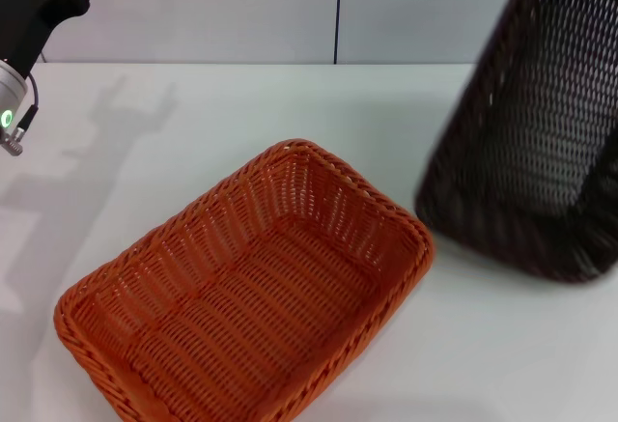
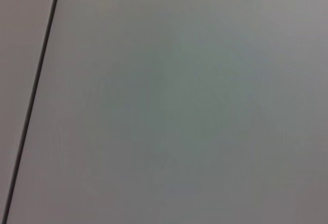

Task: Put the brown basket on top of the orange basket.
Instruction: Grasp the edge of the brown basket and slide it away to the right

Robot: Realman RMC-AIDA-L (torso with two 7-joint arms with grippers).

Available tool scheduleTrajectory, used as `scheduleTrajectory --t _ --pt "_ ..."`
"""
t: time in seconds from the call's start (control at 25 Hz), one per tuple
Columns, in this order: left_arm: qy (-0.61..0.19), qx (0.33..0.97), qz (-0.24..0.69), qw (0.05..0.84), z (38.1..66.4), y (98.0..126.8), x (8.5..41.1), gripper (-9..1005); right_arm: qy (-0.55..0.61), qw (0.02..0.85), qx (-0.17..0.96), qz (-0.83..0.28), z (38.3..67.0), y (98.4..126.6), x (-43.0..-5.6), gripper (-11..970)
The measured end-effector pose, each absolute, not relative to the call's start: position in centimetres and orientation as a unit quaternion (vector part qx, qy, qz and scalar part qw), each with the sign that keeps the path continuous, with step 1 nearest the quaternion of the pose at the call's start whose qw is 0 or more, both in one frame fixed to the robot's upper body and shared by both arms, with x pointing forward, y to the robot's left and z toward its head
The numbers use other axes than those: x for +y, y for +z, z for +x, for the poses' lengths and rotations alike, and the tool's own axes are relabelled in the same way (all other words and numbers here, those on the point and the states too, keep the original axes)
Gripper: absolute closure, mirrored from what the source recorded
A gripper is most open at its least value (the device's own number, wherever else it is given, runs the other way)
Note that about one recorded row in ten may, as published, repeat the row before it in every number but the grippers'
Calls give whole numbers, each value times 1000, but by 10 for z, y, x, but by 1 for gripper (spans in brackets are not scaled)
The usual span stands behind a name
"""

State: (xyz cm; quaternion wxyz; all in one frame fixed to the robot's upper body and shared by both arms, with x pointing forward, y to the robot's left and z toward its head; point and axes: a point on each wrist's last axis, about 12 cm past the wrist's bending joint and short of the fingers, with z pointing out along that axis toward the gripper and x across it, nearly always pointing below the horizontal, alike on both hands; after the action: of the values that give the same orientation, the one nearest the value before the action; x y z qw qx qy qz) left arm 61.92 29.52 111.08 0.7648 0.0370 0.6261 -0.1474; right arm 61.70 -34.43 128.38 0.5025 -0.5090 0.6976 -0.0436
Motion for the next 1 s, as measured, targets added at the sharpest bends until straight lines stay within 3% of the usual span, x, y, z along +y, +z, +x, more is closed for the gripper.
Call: scheduleTrajectory --t 0.2,0.64,1.0 --pt "-146 627 36 765 619 1110 296 167 -57 528 687 -495 622 1291 -339 750" --pt "-137 629 25 765 616 1108 305 167 -69 544 678 -489 633 1295 -323 961" --pt "-132 628 22 767 617 1110 309 167 -65 548 690 -468 626 1282 -328 956"
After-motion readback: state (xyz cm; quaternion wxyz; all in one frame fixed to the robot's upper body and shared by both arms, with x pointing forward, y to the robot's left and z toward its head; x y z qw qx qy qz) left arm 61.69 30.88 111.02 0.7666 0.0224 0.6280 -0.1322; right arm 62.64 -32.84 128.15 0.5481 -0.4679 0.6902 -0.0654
